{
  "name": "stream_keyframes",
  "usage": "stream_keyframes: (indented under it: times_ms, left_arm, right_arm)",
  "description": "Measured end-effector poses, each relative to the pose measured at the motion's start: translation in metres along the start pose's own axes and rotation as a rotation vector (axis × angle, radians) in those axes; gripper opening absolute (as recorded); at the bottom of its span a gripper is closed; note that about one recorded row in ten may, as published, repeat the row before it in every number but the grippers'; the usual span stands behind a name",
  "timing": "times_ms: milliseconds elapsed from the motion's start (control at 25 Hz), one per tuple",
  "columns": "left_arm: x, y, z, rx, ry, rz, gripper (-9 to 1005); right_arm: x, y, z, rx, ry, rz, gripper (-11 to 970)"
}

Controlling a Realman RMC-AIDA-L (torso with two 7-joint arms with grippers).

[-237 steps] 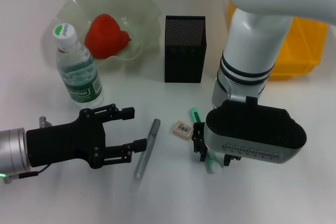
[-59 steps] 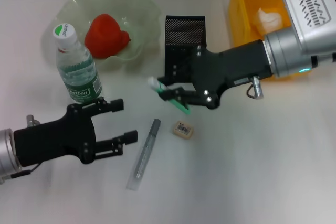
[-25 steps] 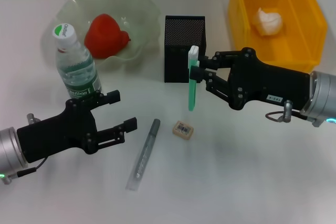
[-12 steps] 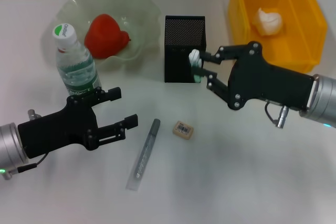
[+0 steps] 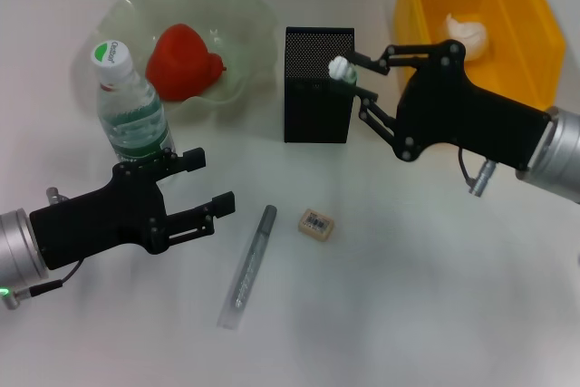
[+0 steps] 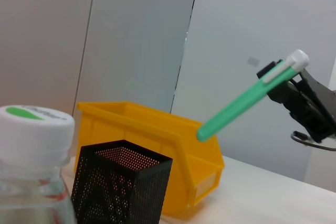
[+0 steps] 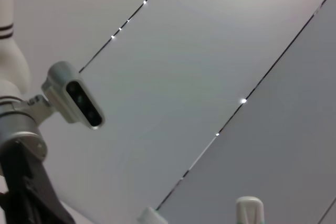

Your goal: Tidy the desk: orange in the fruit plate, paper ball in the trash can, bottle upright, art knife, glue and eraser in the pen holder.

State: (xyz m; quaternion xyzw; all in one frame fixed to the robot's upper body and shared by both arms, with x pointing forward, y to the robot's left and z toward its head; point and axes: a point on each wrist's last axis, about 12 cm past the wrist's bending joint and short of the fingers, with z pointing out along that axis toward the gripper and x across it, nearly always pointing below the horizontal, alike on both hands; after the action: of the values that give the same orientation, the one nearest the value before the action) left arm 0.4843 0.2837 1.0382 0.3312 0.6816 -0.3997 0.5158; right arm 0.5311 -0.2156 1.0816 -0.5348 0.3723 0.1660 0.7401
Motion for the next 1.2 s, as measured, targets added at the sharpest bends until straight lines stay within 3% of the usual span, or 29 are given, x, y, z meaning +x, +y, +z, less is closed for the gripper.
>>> stream_keyframes:
  times_ms: [200,400,1200]
  left_arm:
    - [0.001,0.000,0.000,0.000,0.005,-0.001,785]
    - [0.003,-0.001,-0.001,-0.001,0.009,-0.006,785]
    - [0.000,-0.003,-0.002,0.023,0.001,0.012,785]
  right_arm:
    - [0.004,-0.004,0.011,0.041,0.014,-0.049,172]
    - [0.010,-0.006,0.025,0.032,0.052,0.003,172]
    - [0.033,-0.023,0.047,0.126,0.210,0.526,177]
